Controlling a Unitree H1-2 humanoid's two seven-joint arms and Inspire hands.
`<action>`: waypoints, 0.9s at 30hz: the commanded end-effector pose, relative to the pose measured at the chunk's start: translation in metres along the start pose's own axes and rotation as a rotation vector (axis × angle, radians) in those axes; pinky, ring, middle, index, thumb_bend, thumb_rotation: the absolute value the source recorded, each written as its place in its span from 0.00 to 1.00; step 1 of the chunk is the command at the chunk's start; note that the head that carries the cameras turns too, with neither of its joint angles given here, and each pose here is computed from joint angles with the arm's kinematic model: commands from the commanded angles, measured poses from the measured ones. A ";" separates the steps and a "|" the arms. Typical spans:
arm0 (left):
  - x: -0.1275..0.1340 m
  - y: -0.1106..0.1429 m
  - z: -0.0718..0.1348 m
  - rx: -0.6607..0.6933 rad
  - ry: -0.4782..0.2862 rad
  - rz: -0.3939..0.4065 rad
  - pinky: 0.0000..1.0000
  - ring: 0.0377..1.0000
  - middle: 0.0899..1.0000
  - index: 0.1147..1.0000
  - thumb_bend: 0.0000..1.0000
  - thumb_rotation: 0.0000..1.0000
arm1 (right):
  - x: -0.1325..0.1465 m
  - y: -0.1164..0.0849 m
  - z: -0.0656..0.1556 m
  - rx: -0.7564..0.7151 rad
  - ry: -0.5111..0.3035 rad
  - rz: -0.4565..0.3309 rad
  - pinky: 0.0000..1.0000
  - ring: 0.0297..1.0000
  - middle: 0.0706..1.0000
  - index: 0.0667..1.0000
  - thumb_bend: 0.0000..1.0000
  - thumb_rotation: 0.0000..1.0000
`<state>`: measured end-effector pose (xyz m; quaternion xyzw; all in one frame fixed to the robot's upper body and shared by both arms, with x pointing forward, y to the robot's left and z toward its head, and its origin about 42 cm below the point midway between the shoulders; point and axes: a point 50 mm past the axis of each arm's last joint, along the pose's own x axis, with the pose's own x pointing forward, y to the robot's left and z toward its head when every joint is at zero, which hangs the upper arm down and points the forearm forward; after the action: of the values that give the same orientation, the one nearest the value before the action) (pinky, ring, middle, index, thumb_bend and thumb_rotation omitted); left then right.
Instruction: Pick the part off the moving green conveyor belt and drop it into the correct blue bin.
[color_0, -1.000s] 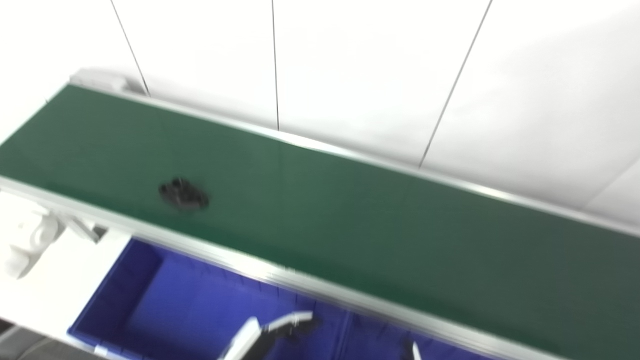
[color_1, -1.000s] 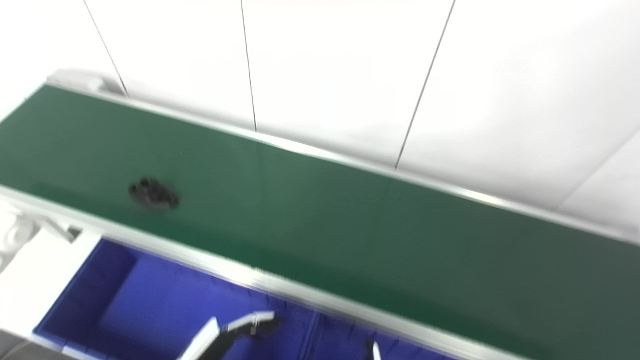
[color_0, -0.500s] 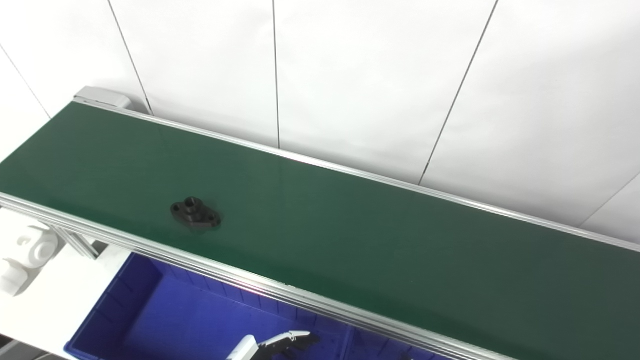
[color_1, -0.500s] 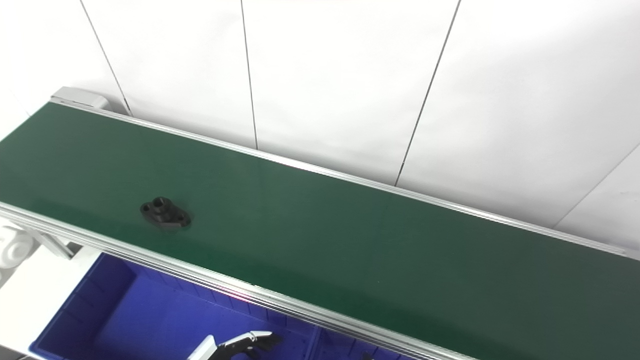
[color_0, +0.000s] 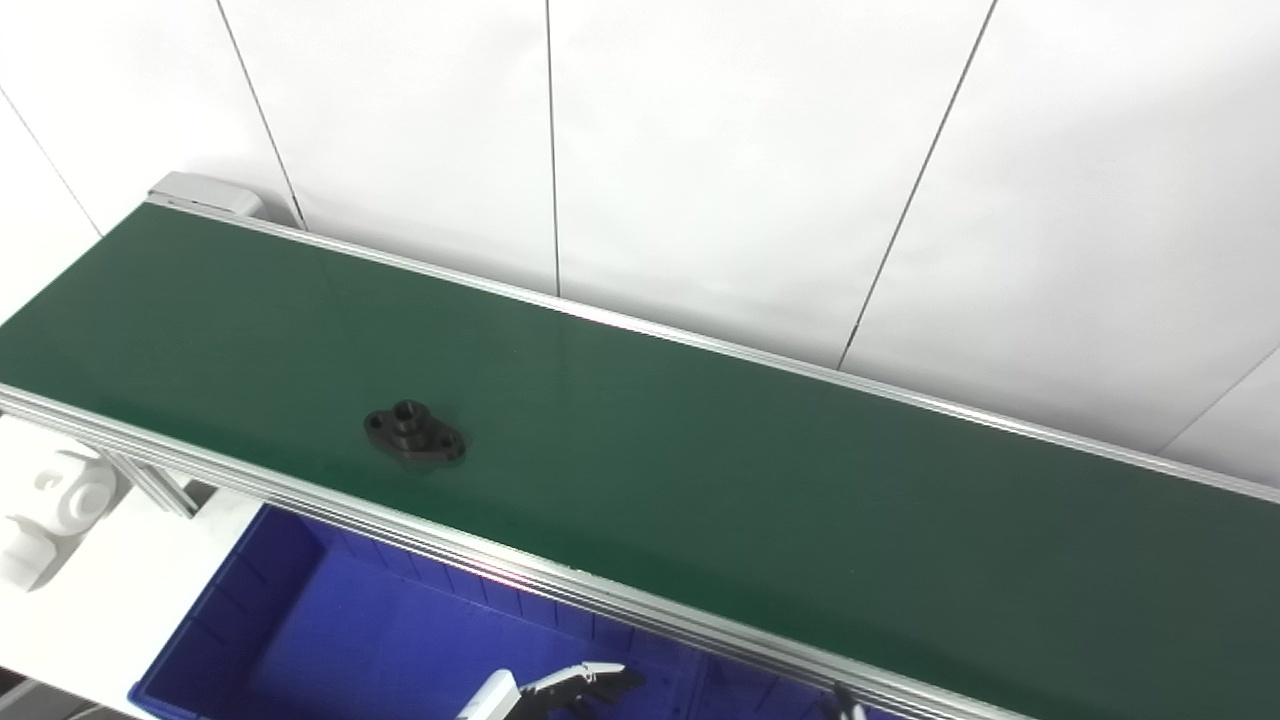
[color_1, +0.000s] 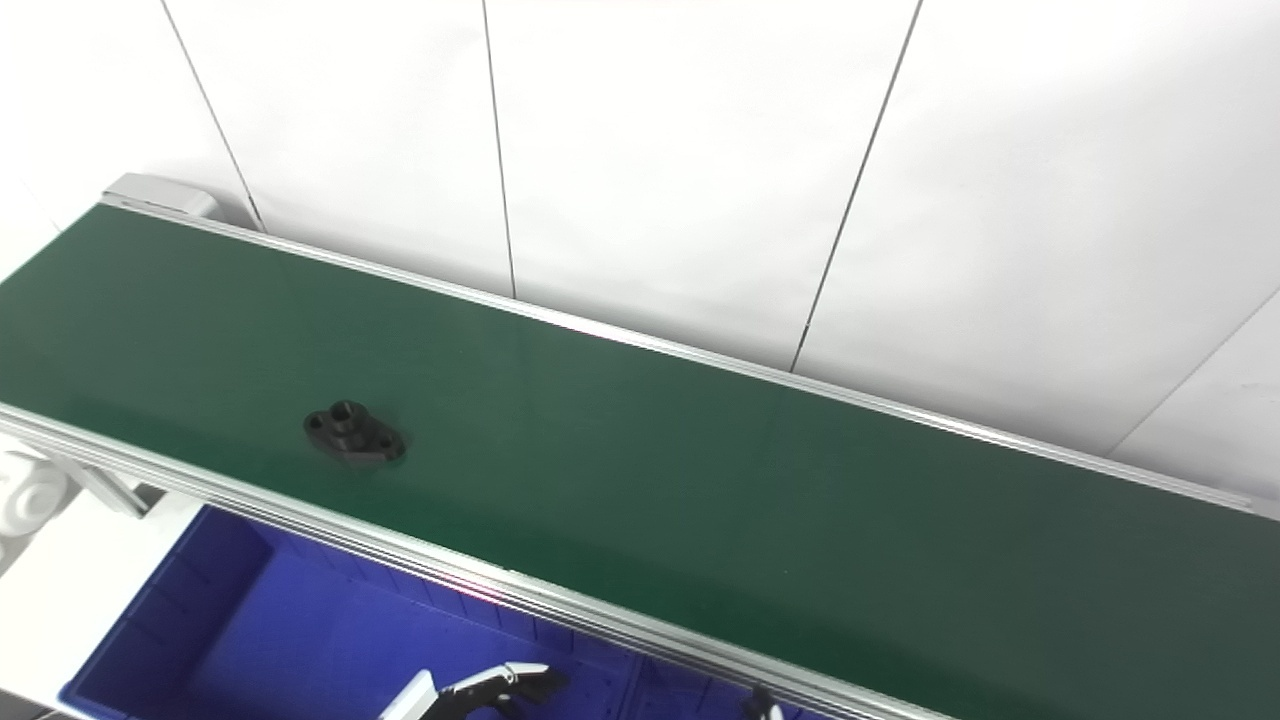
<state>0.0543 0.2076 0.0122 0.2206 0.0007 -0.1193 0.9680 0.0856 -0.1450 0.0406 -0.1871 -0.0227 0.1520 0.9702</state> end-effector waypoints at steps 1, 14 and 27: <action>0.002 0.003 0.004 -0.004 -0.041 0.017 0.62 0.73 0.77 0.75 0.93 0.56 | 0.006 -0.008 0.023 0.025 -0.130 -0.074 0.78 0.89 0.92 1.00 0.74 0.38; 0.008 0.004 0.001 0.005 -0.041 0.023 0.62 0.73 0.77 0.75 0.92 0.56 | 0.037 -0.058 0.052 0.005 -0.278 -0.116 0.86 0.90 0.93 0.98 0.71 0.34; 0.011 0.018 -0.004 -0.018 -0.037 0.020 0.64 0.75 0.79 0.77 0.92 0.53 | 0.095 -0.084 0.082 -0.105 -0.336 -0.115 0.78 0.86 0.89 0.93 0.78 0.47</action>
<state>0.0683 0.2170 0.0100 0.2201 -0.0006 -0.1199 0.9681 0.1842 -0.1649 0.1311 -0.2096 -0.1745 0.1272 0.9537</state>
